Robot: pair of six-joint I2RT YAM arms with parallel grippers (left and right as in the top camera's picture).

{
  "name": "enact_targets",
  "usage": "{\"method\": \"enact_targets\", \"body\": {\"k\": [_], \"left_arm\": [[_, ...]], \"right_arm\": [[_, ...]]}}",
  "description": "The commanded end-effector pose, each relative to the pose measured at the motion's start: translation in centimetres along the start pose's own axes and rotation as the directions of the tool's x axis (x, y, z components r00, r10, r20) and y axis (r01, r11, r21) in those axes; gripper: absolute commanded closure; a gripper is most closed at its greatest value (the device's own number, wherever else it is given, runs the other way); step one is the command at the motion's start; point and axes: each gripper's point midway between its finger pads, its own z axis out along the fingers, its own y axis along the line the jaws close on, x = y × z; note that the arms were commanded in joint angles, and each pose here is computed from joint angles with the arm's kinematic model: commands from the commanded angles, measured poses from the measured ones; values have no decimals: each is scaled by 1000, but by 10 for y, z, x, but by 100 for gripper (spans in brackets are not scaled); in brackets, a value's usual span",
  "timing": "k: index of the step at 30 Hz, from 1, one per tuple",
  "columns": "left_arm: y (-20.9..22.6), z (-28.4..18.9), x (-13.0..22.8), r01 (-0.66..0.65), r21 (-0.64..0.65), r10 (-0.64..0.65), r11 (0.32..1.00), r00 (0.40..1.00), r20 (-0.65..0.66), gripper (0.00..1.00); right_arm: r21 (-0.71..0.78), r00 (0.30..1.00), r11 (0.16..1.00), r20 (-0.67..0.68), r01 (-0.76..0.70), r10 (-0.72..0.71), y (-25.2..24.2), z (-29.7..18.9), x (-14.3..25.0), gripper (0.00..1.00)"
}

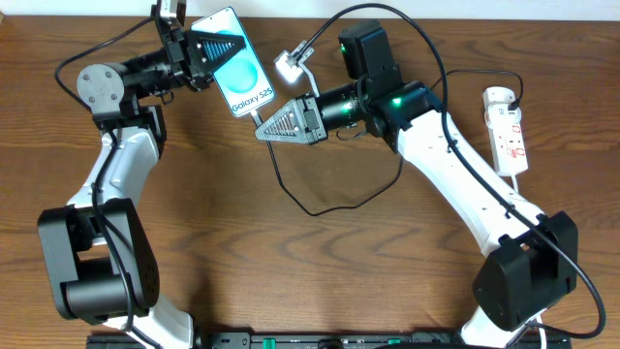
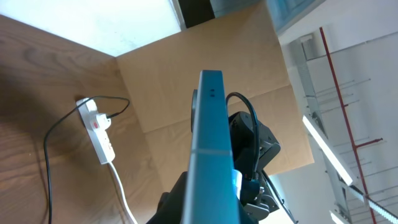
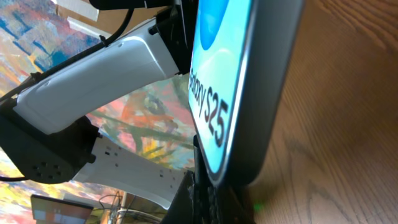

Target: Plug charger to phone and switch on socket

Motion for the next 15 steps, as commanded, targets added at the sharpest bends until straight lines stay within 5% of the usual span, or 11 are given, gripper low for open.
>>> {"method": "enact_targets", "body": {"k": [1,15], "left_arm": [[-6,2,3,-9,2,9,1000,1000,-19,93],[-4,1,6,0,-5,0,1000,999,-37,93]], "right_arm": [[0,1000,1000,6,19,-19,7,-1,-3,99],[3,1000,1000,10,18,-18,5,-3,-4,99]]}}
